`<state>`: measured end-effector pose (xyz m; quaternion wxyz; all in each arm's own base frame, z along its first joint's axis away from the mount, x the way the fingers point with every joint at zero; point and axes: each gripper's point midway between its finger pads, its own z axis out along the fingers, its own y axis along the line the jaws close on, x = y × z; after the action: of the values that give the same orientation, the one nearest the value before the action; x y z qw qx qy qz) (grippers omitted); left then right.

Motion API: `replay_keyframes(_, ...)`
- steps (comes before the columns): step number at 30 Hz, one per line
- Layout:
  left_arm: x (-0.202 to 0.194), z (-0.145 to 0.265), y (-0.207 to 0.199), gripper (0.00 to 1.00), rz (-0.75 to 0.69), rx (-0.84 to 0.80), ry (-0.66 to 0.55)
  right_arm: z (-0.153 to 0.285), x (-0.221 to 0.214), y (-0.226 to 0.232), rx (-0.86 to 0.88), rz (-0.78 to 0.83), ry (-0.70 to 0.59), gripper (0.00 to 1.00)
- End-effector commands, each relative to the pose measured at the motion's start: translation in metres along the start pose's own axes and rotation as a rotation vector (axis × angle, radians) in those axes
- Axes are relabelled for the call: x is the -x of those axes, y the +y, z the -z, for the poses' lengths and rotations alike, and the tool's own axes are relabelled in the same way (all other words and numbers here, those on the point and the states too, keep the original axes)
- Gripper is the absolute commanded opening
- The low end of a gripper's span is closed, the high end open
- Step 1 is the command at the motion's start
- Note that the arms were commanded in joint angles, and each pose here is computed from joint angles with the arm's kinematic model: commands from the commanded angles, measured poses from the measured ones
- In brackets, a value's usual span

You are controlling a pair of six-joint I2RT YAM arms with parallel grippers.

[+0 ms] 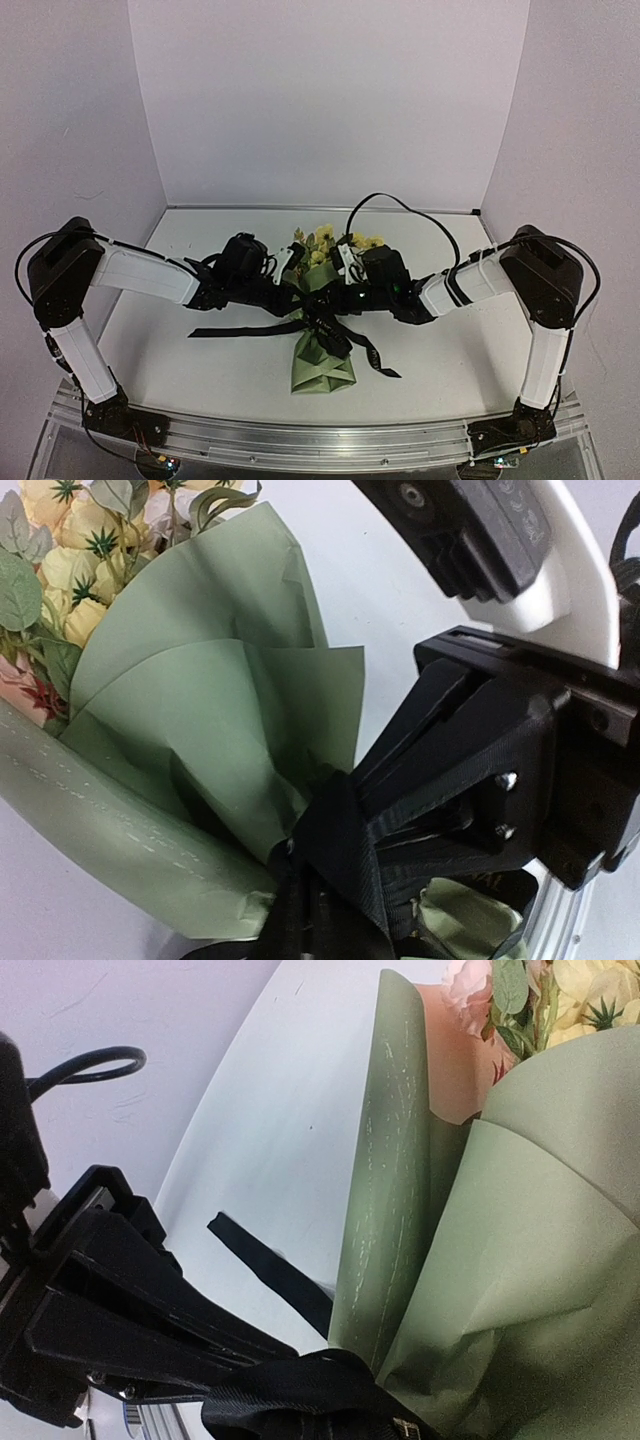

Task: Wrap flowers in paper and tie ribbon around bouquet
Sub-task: Cross the half-tied ribbon over the folded bouquet, then tie the half-tied ribbon around the folded bouquet.

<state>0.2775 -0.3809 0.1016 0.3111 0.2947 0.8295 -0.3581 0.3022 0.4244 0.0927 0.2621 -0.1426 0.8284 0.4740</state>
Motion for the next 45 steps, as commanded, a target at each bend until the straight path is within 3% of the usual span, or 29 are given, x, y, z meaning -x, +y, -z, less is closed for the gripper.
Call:
replay_keyframes(1, 0.008, 0.006, -0.003, 0.0, -0.015, 0.002, -0.027, 0.0, 0.025, 0.043, 0.13, 0.035, -0.055, 0.04)
replay_keyframes(5, 0.016, 0.014, 0.002, 0.0, 0.002, 0.048, -0.064, 0.006, 0.021, 0.037, 0.088, 0.024, -0.051, 0.13)
replay_keyframes(14, 0.014, 0.02, 0.01, 0.0, 0.017, 0.109, -0.058, 0.037, 0.004, 0.017, -0.046, 0.073, -0.026, 0.23)
replay_keyframes(29, 0.02, 0.026, 0.013, 0.0, -0.04, 0.237, -0.015, 0.08, -0.044, 0.001, -0.151, 0.095, 0.146, 0.32)
replay_keyframes(45, 0.04, 0.051, 0.017, 0.0, -0.06, 0.348, -0.049, 0.092, -0.065, -0.004, -0.191, 0.12, 0.217, 0.37)
